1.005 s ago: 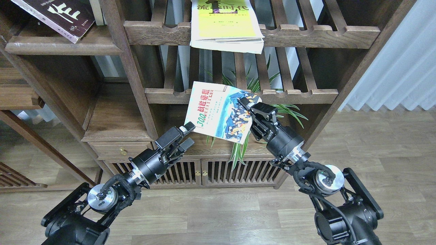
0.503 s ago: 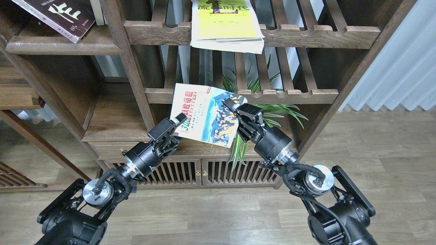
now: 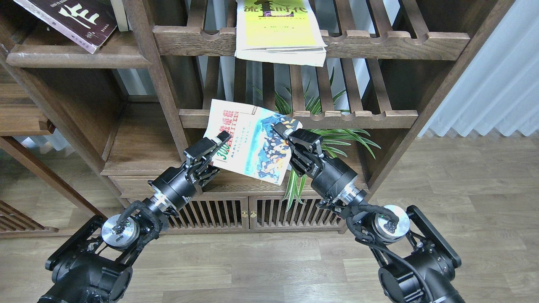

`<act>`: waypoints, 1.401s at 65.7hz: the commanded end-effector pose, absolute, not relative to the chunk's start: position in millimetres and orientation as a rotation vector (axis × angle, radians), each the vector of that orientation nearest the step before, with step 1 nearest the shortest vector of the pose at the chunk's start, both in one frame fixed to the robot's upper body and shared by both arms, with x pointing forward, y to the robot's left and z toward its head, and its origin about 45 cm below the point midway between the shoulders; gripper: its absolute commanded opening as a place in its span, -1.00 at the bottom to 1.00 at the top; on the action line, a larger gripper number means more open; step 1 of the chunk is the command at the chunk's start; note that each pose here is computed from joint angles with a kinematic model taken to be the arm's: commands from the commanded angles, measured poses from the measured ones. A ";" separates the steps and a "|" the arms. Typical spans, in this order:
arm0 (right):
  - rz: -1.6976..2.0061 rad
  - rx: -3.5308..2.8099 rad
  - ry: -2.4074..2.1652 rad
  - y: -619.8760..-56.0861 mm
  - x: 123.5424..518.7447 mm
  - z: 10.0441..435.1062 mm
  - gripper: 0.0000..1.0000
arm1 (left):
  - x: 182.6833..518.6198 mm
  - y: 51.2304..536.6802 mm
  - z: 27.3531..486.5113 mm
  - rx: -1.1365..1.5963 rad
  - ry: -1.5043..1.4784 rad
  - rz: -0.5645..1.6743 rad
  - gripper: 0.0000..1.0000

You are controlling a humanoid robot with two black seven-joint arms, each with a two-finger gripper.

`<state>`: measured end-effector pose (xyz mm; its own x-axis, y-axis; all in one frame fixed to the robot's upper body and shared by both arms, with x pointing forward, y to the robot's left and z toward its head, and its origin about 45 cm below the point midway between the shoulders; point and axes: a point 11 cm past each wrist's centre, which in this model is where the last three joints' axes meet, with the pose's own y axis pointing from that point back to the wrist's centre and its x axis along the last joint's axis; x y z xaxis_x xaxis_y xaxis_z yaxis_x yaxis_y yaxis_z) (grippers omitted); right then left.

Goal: Organize books on shelf
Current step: 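Bring the left gripper to the blue book and grasp it from the right, then carry the blue book with the left gripper up to the top shelf corner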

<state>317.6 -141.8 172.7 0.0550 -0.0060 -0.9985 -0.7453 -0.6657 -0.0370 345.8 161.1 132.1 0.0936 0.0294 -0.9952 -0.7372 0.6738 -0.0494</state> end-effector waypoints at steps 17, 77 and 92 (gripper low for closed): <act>1.698 -1.687 0.891 -161.4 322.3 139.7 -0.18 | 327.7 200.7 113.2 -0.585 1.384 0.698 -0.97; 1.777 -1.559 1.087 -184.9 315.9 85.0 0.64 | 350.3 312.6 257.5 -0.266 0.879 0.732 -0.95; 1.784 -1.559 1.091 -184.4 316.4 83.9 0.64 | 347.9 340.4 287.7 -0.196 0.787 0.778 -0.93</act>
<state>316.6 -184.9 84.4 -0.1934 -0.1163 -0.9742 -0.8148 -0.5340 0.2255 348.7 328.7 273.8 0.4362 0.5216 -0.7332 -0.6849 0.7210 0.1055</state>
